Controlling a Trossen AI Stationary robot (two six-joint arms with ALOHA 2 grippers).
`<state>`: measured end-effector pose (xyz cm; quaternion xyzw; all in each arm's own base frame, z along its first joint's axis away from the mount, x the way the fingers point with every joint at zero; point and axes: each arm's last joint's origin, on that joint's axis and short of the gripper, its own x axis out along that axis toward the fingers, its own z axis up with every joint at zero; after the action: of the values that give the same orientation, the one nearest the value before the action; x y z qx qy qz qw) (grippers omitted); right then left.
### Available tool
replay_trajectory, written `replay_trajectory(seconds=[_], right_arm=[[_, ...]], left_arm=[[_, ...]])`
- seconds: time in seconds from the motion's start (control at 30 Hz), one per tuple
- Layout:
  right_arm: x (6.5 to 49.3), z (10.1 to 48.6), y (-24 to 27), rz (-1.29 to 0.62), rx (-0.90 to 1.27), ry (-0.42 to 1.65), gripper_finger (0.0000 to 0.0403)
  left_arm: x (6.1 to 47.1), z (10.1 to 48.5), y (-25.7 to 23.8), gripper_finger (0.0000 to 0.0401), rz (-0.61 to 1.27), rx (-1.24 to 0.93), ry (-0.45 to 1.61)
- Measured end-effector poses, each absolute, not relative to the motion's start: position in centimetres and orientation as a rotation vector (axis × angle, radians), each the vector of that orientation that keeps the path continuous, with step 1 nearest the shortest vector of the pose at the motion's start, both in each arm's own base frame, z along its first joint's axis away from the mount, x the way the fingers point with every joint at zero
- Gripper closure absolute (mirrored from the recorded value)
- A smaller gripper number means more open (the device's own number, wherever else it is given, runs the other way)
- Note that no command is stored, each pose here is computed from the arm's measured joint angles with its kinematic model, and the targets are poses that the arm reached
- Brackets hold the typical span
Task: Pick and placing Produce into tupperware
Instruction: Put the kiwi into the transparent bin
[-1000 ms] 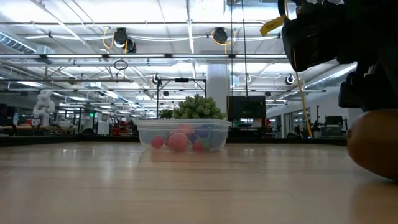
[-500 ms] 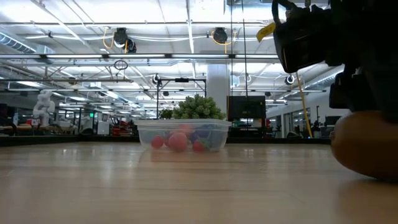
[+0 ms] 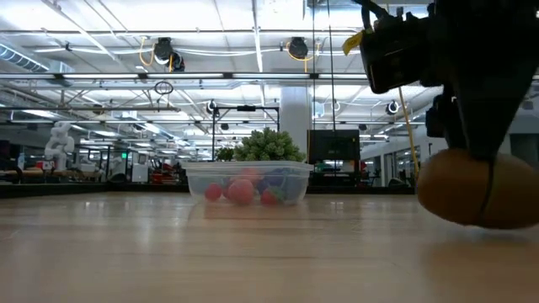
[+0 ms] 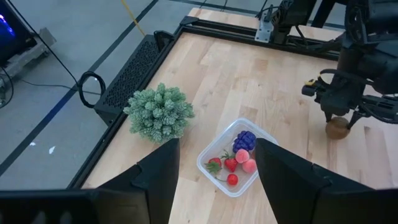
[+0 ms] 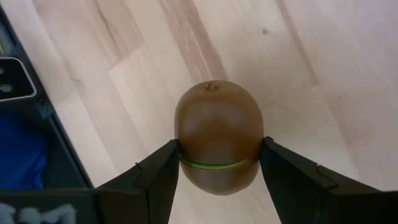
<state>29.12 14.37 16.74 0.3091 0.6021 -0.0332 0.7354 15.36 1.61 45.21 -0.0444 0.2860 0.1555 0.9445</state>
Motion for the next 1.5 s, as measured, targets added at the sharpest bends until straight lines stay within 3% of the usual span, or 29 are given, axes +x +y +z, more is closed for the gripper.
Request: replay_trajectory(seconds=[0.5, 1.1, 1.5], right_arm=[[29.6, 18.9, 11.9, -0.030, 0.658, 1.241, 0.0196], [32.8, 23.9, 2.1, 0.124, 0.547, 0.782, 0.0195], [34.8, 26.9, -2.8, 0.175, 0.469, 0.647, 0.0195]], left_arm=[[15.4, 45.2, 1.6, 0.0187, 0.316, -0.088, 0.584], [16.4, 45.0, 1.7, 0.0187, 0.328, -0.059, 0.599], [19.9, 43.3, 2.0, 0.0187, 0.303, 0.030, 0.713]])
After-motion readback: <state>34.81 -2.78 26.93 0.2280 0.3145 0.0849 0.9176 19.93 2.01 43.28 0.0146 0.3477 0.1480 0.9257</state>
